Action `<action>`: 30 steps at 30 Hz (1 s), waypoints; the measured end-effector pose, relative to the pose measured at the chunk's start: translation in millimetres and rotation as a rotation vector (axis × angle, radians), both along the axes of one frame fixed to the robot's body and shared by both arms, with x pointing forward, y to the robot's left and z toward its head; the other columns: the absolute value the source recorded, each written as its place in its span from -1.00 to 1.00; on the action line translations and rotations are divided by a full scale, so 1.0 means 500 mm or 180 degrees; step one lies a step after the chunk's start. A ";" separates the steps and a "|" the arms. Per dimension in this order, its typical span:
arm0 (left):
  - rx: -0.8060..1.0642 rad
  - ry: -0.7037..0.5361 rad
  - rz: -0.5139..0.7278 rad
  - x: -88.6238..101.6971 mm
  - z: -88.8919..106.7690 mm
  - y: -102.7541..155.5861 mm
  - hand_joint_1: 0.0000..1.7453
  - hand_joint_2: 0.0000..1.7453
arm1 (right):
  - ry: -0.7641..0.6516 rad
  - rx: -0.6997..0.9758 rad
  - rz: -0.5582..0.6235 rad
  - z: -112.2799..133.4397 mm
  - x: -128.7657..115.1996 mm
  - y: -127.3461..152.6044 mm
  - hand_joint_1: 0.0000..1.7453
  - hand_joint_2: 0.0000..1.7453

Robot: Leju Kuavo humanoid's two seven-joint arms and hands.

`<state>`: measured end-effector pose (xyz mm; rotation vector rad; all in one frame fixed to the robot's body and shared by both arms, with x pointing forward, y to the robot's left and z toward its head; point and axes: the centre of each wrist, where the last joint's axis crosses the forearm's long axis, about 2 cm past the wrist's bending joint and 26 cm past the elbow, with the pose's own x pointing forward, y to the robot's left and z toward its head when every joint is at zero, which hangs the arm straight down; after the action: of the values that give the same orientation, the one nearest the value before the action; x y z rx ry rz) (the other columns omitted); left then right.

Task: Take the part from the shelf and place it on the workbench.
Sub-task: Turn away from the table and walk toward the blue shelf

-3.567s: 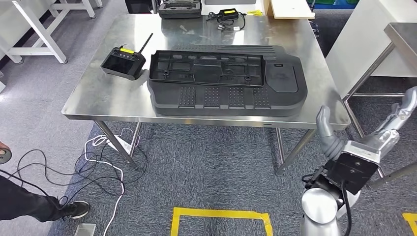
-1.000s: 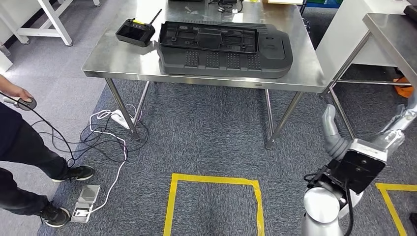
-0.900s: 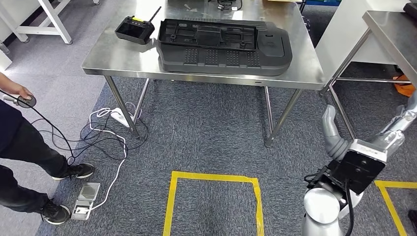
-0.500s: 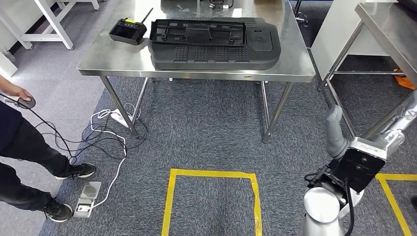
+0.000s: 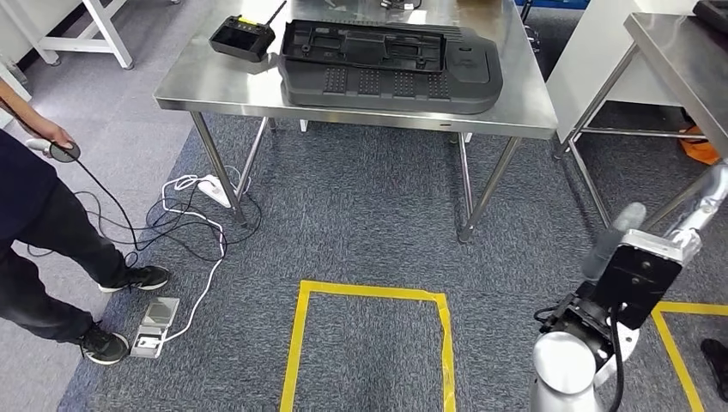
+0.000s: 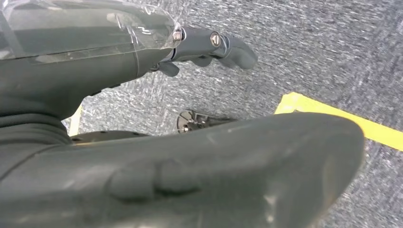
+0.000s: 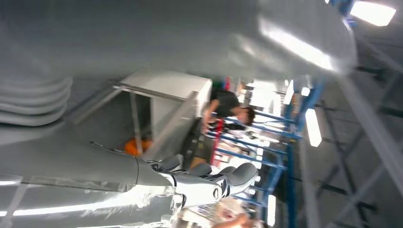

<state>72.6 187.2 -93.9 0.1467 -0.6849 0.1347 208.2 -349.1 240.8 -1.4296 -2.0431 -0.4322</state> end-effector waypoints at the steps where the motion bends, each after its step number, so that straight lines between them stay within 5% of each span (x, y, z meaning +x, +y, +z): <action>1: 0.0000 0.0001 -0.0003 0.000 0.000 0.000 -1.00 -1.00 | 0.0046 0.0039 0.0001 -0.007 -0.001 -0.003 -1.00 -1.00; 11: -0.0027 0.0003 -0.0038 0.000 0.001 -0.003 -1.00 -1.00 | 0.0605 0.0686 -0.0015 -0.099 -0.010 -0.040 -1.00 -1.00; 22: -0.0052 0.0035 -0.0070 0.002 0.001 -0.003 -1.00 -1.00 | 0.1608 0.1836 -0.0175 -0.328 -0.064 -0.072 -1.00 -1.00; 30: -0.0057 0.0074 -0.0081 0.001 0.001 -0.003 -1.00 -1.00 | 0.2153 0.2212 -0.0373 -0.432 -0.116 -0.068 -1.00 -1.00</action>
<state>73.3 185.9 -93.7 0.1221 -0.6621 0.1145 150.2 -383.0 24.8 -1.0561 -1.1144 -0.5436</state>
